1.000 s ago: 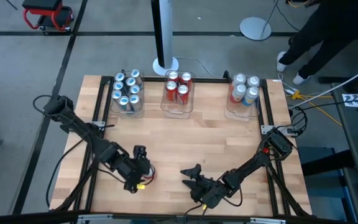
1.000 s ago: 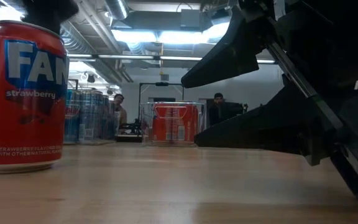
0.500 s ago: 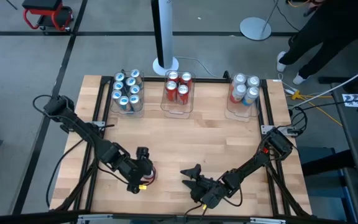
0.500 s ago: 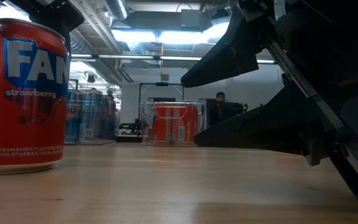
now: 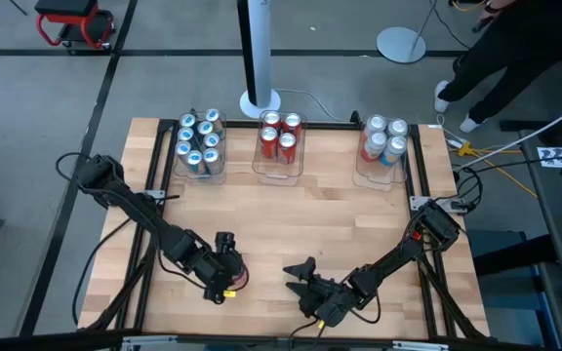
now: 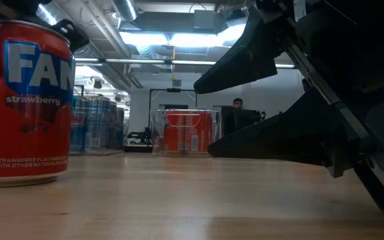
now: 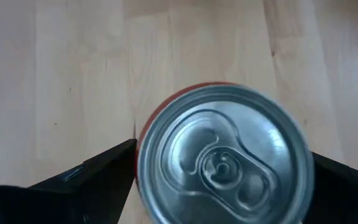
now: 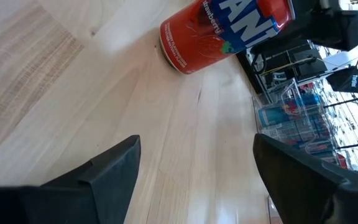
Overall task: Sort soda cans
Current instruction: Put the red soda can into the center transparent bin
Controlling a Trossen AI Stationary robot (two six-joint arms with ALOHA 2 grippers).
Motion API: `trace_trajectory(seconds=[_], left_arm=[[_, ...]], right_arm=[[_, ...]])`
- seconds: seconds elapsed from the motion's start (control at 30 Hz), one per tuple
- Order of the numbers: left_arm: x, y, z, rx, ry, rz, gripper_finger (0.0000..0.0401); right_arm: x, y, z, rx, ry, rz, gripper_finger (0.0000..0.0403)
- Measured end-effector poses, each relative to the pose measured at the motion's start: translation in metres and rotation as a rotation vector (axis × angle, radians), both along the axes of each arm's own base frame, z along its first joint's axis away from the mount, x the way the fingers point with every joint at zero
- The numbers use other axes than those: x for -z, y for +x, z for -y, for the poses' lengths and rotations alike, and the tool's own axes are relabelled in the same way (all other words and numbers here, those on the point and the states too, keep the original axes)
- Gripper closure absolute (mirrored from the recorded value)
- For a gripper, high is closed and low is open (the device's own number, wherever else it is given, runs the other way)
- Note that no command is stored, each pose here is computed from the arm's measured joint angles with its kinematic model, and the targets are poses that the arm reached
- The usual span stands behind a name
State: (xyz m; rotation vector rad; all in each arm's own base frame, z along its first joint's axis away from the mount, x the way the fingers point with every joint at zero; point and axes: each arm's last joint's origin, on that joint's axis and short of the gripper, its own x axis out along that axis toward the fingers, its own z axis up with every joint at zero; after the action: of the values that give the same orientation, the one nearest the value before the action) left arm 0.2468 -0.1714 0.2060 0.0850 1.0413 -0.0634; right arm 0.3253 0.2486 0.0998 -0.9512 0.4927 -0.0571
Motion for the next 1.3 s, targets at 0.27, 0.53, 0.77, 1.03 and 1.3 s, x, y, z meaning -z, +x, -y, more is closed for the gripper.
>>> trace_trajectory(seconds=[0.27, 0.53, 0.77, 1.03, 1.3], left_arm=[[0.004, 0.005, 0.004, 0.023, -0.003, 0.023, 0.007], [0.003, 0.006, 0.001, 0.018, 0.001, 0.021, 0.0109], [-0.035, 0.01, -0.011, 0.018, 0.083, 0.115, 0.0109], [-0.091, 0.02, -0.058, -0.055, 0.216, 0.29, 0.0109], [-0.116, 0.033, -0.146, -0.295, 0.324, 0.36, 0.0109]], right_arm=[[0.0, 0.0, 0.0, 0.0, 0.001, 0.0, 0.0093], [0.0, 0.0, 0.0, -0.003, 0.006, -0.001, 0.0093], [0.0, 0.0, 0.0, -0.003, 0.009, 0.0, 0.0093], [0.0, 0.0, 0.0, -0.002, 0.009, 0.0, 0.0093], [0.0, 0.0, 0.0, -0.002, 0.009, 0.0, 0.0093]])
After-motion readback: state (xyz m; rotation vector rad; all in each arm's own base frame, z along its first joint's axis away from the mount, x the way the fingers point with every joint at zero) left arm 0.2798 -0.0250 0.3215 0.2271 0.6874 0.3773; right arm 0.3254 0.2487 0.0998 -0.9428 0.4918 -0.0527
